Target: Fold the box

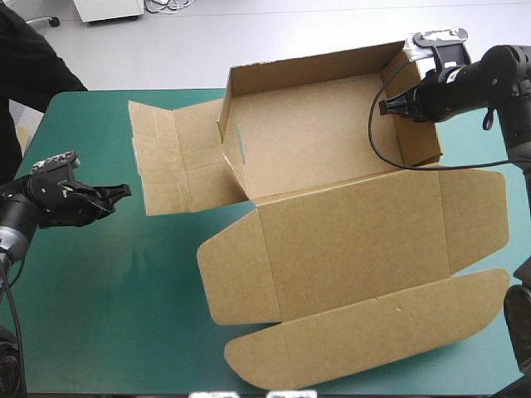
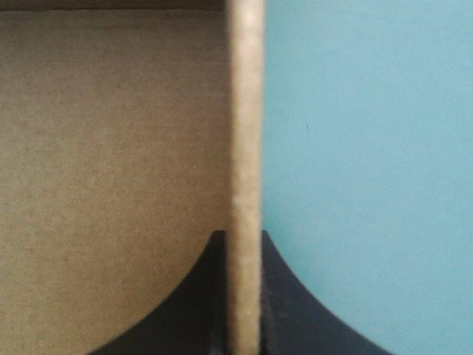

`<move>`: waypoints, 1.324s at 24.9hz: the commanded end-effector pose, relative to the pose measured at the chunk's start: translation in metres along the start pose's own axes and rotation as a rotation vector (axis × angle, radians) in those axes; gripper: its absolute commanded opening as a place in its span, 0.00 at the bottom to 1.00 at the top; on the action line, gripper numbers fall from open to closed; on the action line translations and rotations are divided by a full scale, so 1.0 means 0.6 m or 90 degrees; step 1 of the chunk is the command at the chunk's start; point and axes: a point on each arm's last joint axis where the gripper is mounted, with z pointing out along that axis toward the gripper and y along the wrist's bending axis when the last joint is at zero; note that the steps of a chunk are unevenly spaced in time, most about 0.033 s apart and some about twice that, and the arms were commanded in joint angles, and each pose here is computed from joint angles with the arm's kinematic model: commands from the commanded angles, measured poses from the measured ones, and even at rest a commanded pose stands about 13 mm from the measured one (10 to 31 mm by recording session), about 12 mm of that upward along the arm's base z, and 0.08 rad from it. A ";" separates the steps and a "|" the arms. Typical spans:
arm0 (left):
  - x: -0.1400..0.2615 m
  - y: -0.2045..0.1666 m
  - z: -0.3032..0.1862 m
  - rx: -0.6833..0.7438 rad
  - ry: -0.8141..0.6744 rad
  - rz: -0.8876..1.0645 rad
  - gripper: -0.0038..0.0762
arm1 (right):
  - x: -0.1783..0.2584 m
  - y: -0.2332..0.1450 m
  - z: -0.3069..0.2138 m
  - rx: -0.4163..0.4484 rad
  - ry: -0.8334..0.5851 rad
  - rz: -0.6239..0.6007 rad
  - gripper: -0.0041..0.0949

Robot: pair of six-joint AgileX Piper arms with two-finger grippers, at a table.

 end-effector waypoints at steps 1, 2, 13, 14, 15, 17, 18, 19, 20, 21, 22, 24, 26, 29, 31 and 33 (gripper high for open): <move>-0.016 -0.048 -0.032 0.170 -0.066 0.024 0.23 | 0.000 0.007 -0.038 -0.004 -0.062 0.000 0.01; -0.018 -0.058 -0.035 0.215 -0.074 0.017 0.23 | 0.002 0.007 -0.035 -0.007 -0.058 0.002 0.01; -0.017 -0.114 -0.043 0.517 -0.044 0.020 0.23 | 0.005 0.011 -0.022 -0.035 -0.060 0.019 0.01; -0.017 -0.118 -0.042 0.535 -0.038 0.014 0.23 | 0.005 0.011 -0.022 -0.035 -0.060 0.019 0.01; -0.016 -0.123 -0.039 0.552 -0.032 0.016 0.23 | 0.005 0.010 -0.022 -0.033 -0.061 0.019 0.01; -0.010 -0.149 -0.038 0.598 -0.028 0.035 0.23 | 0.005 0.010 -0.022 -0.033 -0.061 0.016 0.01; -0.005 -0.167 -0.040 0.619 -0.033 0.054 0.23 | 0.004 0.010 -0.022 -0.033 -0.063 0.014 0.01; -0.003 -0.175 -0.039 0.625 -0.038 0.068 0.23 | 0.004 0.010 -0.022 -0.033 -0.063 0.014 0.01; 0.000 -0.187 -0.041 0.640 -0.042 0.075 0.23 | 0.004 0.010 -0.022 -0.030 -0.062 0.013 0.01; 0.001 -0.191 -0.041 0.646 -0.043 0.072 0.23 | 0.005 0.009 -0.021 -0.028 -0.062 0.012 0.01; 0.000 -0.192 -0.043 0.653 -0.044 0.068 0.23 | 0.005 0.008 -0.021 -0.024 -0.061 0.011 0.01; 0.000 -0.193 -0.045 0.662 -0.045 0.063 0.23 | 0.005 0.008 -0.021 -0.022 -0.061 0.010 0.01; -0.002 -0.195 -0.047 0.670 -0.062 0.079 0.23 | 0.005 0.008 -0.021 -0.022 -0.061 0.010 0.01; -0.006 -0.203 -0.063 0.725 -0.096 0.119 0.31 | 0.003 0.007 -0.021 -0.018 -0.067 0.009 0.01; -0.013 -0.211 -0.084 0.760 -0.103 0.155 0.43 | 0.004 0.004 -0.021 -0.006 -0.066 0.008 0.01; -0.023 -0.221 -0.110 0.793 -0.108 0.187 0.52 | 0.004 0.003 -0.021 -0.003 -0.066 0.010 0.01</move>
